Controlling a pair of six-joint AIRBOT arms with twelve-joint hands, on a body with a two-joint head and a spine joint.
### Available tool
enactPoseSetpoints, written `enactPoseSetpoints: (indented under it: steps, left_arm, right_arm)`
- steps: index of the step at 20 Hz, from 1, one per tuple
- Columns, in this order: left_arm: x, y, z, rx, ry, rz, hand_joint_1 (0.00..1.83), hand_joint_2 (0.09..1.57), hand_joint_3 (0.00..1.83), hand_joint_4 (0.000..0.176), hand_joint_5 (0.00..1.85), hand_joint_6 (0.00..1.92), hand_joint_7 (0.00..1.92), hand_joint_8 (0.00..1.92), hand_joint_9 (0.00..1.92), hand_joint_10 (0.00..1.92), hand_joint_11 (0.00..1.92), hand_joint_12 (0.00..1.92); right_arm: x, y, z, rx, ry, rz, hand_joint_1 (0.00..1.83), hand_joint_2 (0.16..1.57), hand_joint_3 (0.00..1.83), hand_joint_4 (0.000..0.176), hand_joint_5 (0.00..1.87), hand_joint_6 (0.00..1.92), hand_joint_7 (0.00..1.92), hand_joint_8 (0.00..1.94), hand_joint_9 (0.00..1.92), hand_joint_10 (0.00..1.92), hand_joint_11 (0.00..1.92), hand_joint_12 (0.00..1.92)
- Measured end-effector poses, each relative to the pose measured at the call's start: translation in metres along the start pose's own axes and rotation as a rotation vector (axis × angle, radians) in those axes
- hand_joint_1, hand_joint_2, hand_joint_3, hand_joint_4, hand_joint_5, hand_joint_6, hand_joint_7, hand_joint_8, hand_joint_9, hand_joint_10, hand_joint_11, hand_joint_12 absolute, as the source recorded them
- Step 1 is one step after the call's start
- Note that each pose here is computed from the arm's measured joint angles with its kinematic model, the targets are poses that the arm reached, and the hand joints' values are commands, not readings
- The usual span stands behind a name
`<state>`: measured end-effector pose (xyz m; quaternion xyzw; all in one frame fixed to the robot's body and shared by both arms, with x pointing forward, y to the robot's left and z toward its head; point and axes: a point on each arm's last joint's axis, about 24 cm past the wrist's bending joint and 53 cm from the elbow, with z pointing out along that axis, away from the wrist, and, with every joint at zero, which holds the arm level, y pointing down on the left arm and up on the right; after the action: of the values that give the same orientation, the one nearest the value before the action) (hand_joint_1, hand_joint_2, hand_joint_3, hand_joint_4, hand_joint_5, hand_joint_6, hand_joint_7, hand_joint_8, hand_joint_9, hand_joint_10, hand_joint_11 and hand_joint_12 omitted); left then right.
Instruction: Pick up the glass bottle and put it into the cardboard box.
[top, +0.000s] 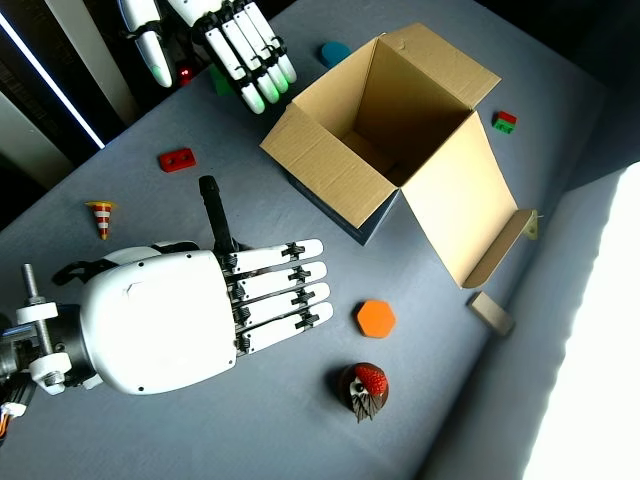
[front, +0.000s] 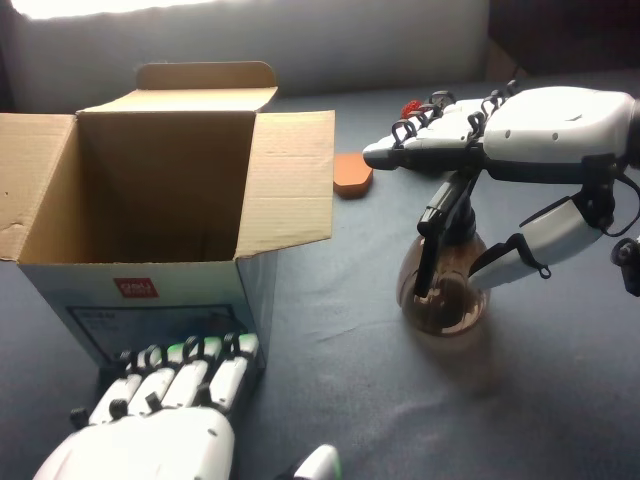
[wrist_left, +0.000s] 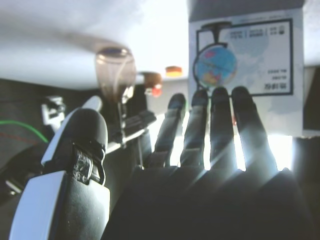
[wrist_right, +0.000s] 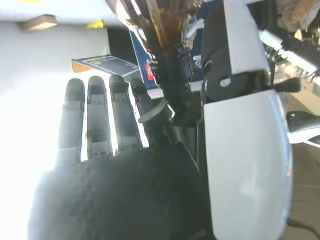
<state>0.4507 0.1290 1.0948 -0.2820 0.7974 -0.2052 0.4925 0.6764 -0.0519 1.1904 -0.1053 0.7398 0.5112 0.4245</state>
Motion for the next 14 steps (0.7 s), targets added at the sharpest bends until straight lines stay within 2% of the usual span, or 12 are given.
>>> enactPoseSetpoints:
  steps: [4, 6, 7, 8, 9, 10, 11, 12, 13, 14]
  left_arm:
    - [0.008, -0.003, 0.001, 0.033, 0.029, -0.013, 0.00, 1.27, 0.01, 0.035, 0.00, 0.00, 0.00, 0.00, 0.00, 0.00, 0.00, 0.00]
    - [0.011, 0.002, 0.001, 0.025, 0.035, -0.020, 0.00, 1.28, 0.01, 0.034, 0.00, 0.00, 0.00, 0.00, 0.00, 0.00, 0.00, 0.00]
    - [0.012, 0.002, 0.001, 0.026, 0.039, -0.021, 0.00, 1.28, 0.01, 0.034, 0.00, 0.00, 0.00, 0.00, 0.00, 0.00, 0.00, 0.00]
    - [0.012, 0.002, 0.001, 0.032, 0.039, -0.017, 0.00, 1.28, 0.01, 0.034, 0.00, 0.00, 0.00, 0.00, 0.00, 0.00, 0.00, 0.00]
    - [0.013, 0.001, 0.000, 0.037, 0.043, -0.021, 0.00, 1.28, 0.01, 0.035, 0.00, 0.00, 0.00, 0.00, 0.00, 0.00, 0.00, 0.00]
    - [0.013, 0.000, 0.001, 0.043, 0.046, -0.024, 0.00, 1.28, 0.01, 0.035, 0.00, 0.00, 0.00, 0.00, 0.00, 0.00, 0.00, 0.00]
    - [0.014, -0.003, 0.003, 0.059, 0.050, -0.022, 0.00, 1.28, 0.01, 0.034, 0.00, 0.00, 0.00, 0.00, 0.00, 0.00, 0.00, 0.00]
    - [0.015, -0.005, 0.004, 0.069, 0.055, -0.018, 0.00, 1.28, 0.01, 0.035, 0.00, 0.00, 0.00, 0.00, 0.00, 0.00, 0.00, 0.00]
    - [0.015, -0.006, 0.005, 0.076, 0.056, -0.016, 0.00, 1.28, 0.01, 0.035, 0.00, 0.00, 0.00, 0.00, 0.00, 0.00, 0.00, 0.00]
    - [0.016, -0.007, 0.006, 0.088, 0.059, -0.009, 0.00, 1.28, 0.01, 0.035, 0.00, 0.00, 0.00, 0.00, 0.00, 0.00, 0.00, 0.00]
  right_arm:
    - [0.000, -0.001, 0.000, 0.003, -0.001, 0.000, 0.93, 0.96, 0.00, 0.000, 0.08, 0.01, 0.11, 0.00, 0.11, 0.01, 0.00, 0.26]
    - [0.000, -0.001, 0.000, 0.003, -0.001, 0.000, 0.93, 0.96, 0.00, 0.000, 0.08, 0.01, 0.13, 0.01, 0.12, 0.01, 0.00, 0.33]
    - [0.000, -0.001, 0.000, 0.003, -0.001, 0.000, 0.93, 0.96, 0.00, 0.000, 0.10, 0.01, 0.17, 0.01, 0.16, 0.02, 0.00, 0.48]
    - [0.000, -0.001, 0.000, 0.004, -0.001, 0.000, 0.93, 0.96, 0.00, 0.000, 0.10, 0.01, 0.17, 0.01, 0.16, 0.02, 0.00, 0.48]
    - [0.000, -0.001, 0.000, 0.004, -0.001, 0.000, 0.98, 0.99, 0.01, 0.000, 0.35, 0.07, 0.49, 0.06, 0.40, 0.09, 0.00, 1.02]
    - [0.000, -0.001, 0.000, 0.004, -0.001, 0.000, 0.98, 0.99, 0.01, 0.000, 0.35, 0.07, 0.49, 0.06, 0.40, 0.09, 0.00, 1.02]
    - [0.000, -0.001, 0.000, 0.003, -0.002, 0.002, 1.02, 1.09, 0.02, 0.000, 0.65, 0.15, 0.88, 0.12, 0.74, 0.27, 0.22, 1.43]
    - [0.000, -0.001, 0.000, 0.003, -0.002, 0.002, 1.27, 1.11, 0.00, 0.000, 0.79, 0.21, 0.96, 0.82, 0.90, 0.45, 0.49, 1.45]
    - [0.000, -0.001, 0.000, 0.003, -0.002, 0.002, 1.25, 1.14, 0.01, 0.000, 0.74, 1.04, 1.05, 0.93, 1.00, 0.62, 0.66, 1.52]
    - [-0.001, 0.000, 0.000, -0.001, -0.006, 0.013, 1.25, 1.13, 0.00, 0.000, 0.78, 1.16, 1.10, 0.91, 1.04, 0.80, 0.77, 1.54]
